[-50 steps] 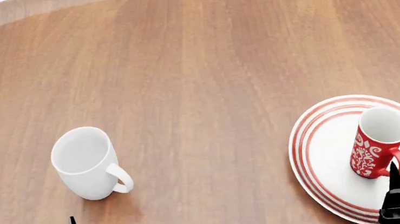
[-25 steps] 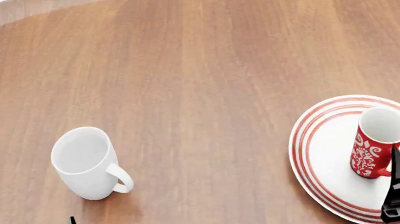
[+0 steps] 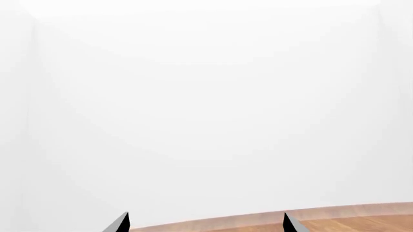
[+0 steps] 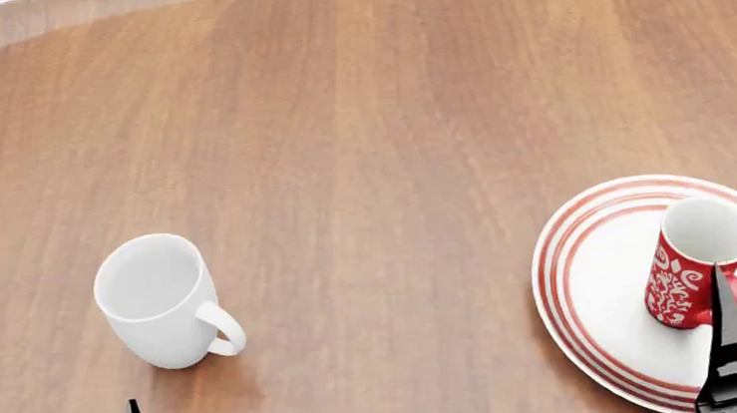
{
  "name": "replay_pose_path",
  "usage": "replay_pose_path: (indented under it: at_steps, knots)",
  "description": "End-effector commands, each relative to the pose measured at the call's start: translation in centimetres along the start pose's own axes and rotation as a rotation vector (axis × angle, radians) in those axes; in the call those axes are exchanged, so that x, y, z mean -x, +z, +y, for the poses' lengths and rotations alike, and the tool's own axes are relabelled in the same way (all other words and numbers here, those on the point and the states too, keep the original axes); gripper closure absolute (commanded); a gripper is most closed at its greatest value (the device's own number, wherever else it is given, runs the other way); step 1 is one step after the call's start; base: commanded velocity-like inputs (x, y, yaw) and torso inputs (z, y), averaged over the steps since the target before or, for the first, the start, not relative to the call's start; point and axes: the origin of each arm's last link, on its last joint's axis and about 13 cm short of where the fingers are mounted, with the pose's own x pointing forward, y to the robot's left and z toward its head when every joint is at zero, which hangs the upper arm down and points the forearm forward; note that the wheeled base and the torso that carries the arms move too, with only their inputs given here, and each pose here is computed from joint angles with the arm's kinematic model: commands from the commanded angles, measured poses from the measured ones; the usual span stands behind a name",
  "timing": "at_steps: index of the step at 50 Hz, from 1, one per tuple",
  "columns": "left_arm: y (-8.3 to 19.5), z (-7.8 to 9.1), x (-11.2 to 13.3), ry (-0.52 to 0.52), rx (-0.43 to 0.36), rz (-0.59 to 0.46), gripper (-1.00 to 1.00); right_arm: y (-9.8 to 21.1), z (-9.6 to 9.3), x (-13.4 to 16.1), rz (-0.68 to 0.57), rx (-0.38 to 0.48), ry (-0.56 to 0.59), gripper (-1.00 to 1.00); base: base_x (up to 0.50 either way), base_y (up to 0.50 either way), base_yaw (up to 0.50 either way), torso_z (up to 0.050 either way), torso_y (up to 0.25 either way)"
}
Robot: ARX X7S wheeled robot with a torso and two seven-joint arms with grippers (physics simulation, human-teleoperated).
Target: Pick up the red mug and put it on the plate
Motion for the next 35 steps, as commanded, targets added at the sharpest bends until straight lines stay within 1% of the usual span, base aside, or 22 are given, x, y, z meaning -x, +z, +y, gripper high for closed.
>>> replay_pose_path:
  at_steps: [1, 19, 24, 35]
  knots:
    - [0.0, 0.0, 0.0, 0.0, -0.001, -0.001, -1.0, 1.5, 0.7, 1.1, -0.056, 0.022, 0.028, -1.0, 0.0, 0.0, 0.0, 0.0, 0.0]
    - [0.0, 0.0, 0.0, 0.0, -0.005, -0.004, -1.0, 3.8, 1.7, 3.4, -0.164, 0.073, 0.092, -1.0, 0.0, 0.0, 0.0, 0.0, 0.0]
    - [0.0, 0.0, 0.0, -0.001, -0.003, -0.007, -1.0, 4.7, 2.1, 4.2, -0.195, 0.101, 0.113, -1.0, 0.0, 0.0, 0.0, 0.0, 0.0]
    - [0.0, 0.0, 0.0, -0.004, 0.002, -0.009, -1.0, 6.2, 2.7, 4.8, -0.239, 0.142, 0.133, -1.0, 0.0, 0.0, 0.0, 0.0, 0.0]
